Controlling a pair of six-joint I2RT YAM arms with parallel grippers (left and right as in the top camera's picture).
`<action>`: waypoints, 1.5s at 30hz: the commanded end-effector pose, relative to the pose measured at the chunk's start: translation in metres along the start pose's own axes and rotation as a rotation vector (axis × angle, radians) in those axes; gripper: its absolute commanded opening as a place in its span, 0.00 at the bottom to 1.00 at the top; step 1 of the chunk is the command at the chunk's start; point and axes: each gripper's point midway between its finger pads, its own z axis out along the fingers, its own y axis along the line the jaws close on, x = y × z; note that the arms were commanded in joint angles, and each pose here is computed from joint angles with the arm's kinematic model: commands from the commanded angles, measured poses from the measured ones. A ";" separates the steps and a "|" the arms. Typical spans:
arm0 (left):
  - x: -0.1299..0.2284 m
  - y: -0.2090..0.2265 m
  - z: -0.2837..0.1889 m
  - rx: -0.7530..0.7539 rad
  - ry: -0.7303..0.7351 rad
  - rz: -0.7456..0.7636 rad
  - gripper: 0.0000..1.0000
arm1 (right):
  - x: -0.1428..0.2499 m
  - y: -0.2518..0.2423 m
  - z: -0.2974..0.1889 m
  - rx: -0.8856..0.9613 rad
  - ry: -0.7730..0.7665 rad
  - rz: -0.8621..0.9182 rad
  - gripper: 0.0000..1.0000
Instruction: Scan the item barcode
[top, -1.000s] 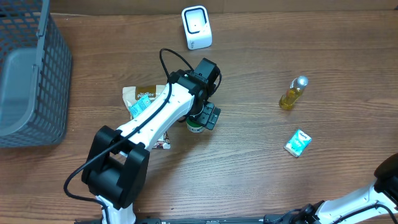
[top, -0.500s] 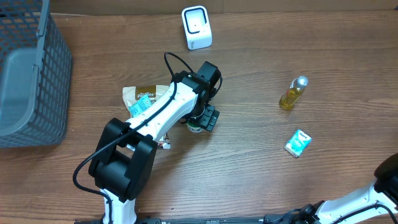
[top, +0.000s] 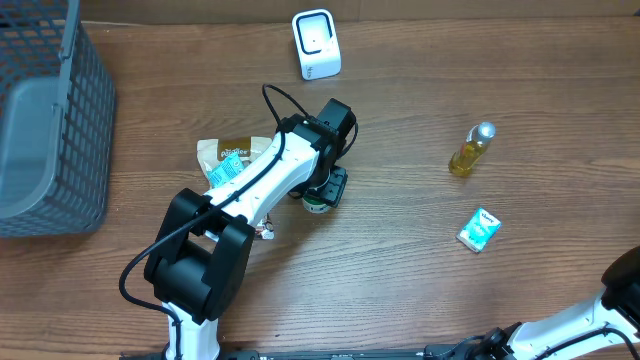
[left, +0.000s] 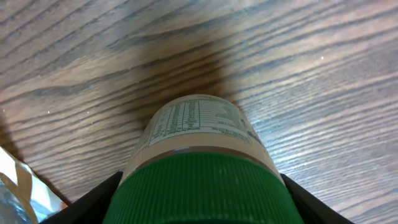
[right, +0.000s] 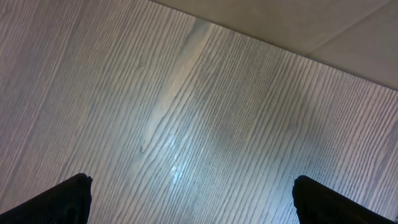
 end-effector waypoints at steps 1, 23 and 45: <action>0.007 0.002 0.008 -0.033 0.031 -0.139 0.57 | -0.004 -0.001 -0.009 -0.002 -0.027 0.003 1.00; 0.000 0.002 0.009 -0.085 -0.019 -0.150 0.73 | -0.004 -0.001 -0.009 -0.002 -0.027 0.003 1.00; -0.002 0.000 0.019 -0.076 -0.041 -0.140 0.82 | -0.004 -0.001 -0.009 -0.002 -0.027 0.003 1.00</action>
